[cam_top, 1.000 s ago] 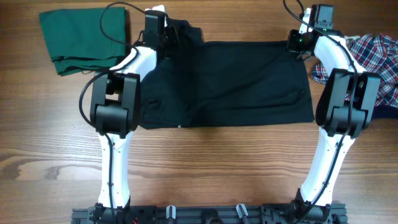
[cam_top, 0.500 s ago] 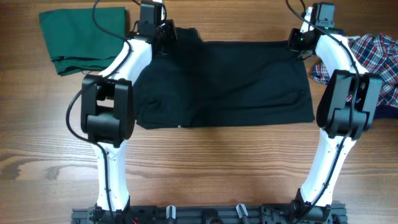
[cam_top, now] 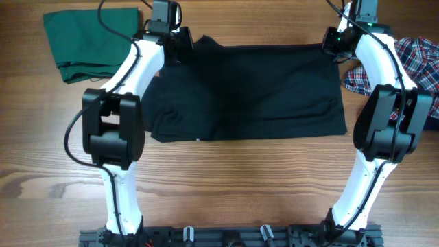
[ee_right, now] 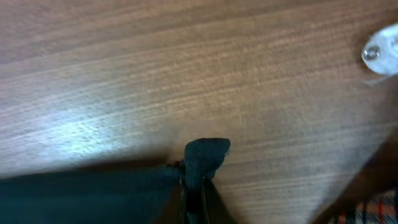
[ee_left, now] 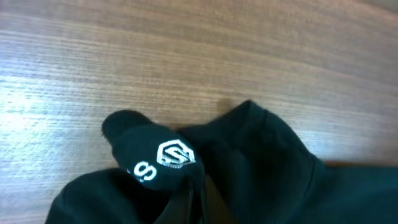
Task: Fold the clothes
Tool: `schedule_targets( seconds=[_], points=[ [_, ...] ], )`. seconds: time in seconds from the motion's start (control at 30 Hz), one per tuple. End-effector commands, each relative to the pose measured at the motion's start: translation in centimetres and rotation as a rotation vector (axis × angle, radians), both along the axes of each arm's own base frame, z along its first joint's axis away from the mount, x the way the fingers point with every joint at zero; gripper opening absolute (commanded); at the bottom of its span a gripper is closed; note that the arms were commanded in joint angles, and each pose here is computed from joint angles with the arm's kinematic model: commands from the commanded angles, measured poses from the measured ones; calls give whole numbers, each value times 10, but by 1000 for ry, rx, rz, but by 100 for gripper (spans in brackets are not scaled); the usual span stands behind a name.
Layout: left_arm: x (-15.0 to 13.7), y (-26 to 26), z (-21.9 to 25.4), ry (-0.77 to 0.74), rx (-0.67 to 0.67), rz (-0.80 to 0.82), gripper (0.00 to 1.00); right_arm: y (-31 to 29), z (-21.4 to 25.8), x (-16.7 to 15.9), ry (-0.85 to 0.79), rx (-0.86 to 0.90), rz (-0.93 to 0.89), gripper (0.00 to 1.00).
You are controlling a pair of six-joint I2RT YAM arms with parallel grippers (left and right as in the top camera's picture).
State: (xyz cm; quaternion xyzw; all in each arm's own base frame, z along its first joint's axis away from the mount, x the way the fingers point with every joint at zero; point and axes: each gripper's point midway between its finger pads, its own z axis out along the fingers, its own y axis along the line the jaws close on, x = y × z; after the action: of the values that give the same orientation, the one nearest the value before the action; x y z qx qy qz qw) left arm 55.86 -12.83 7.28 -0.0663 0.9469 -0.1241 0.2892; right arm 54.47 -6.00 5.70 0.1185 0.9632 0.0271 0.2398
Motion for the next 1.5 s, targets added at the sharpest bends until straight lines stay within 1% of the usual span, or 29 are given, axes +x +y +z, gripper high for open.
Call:
schedule_targets(
  seconds=[0.0, 0.2, 0.4, 0.6, 0.77, 0.87, 0.97, 1.23, 1.33, 1.37, 1.47],
  points=[
    [-12, 4, 34, -9, 6, -10, 4, -9, 16, -1, -14, -49, -50, 4],
    [-40, 10, 18, 121, 32, -10, 4, -8, 13, -6, 10, -45, -51, 4],
    [-48, 13, 13, 162, 45, -7, 4, -7, 8, -14, 49, -41, -50, 4],
    [-58, 32, 6, 207, 128, 40, 4, -6, 2, -29, 115, -27, -75, 4],
    [-63, 46, 3, 240, 132, 64, 4, -17, 3, -33, 126, -75, -125, 4],
    [-65, 50, 2, 253, 133, 69, 4, -24, 7, -34, 123, -116, -144, 4],
    [-69, 48, 0, 272, 124, 62, 4, -25, 9, -35, 122, -118, -145, 4],
    [-98, 52, -8, 393, 143, 56, 4, -25, 10, -35, 120, -111, -162, 4],
    [-112, 54, -11, 450, 155, 54, 11, -25, 10, -36, 123, -107, -169, 4],
    [-116, 55, -12, 469, 159, 54, 15, -25, 9, -36, 123, -108, -169, 4],
    [-128, 65, -13, 514, 208, 79, 19, -24, 9, -37, 126, -107, -169, 4]
  ],
)
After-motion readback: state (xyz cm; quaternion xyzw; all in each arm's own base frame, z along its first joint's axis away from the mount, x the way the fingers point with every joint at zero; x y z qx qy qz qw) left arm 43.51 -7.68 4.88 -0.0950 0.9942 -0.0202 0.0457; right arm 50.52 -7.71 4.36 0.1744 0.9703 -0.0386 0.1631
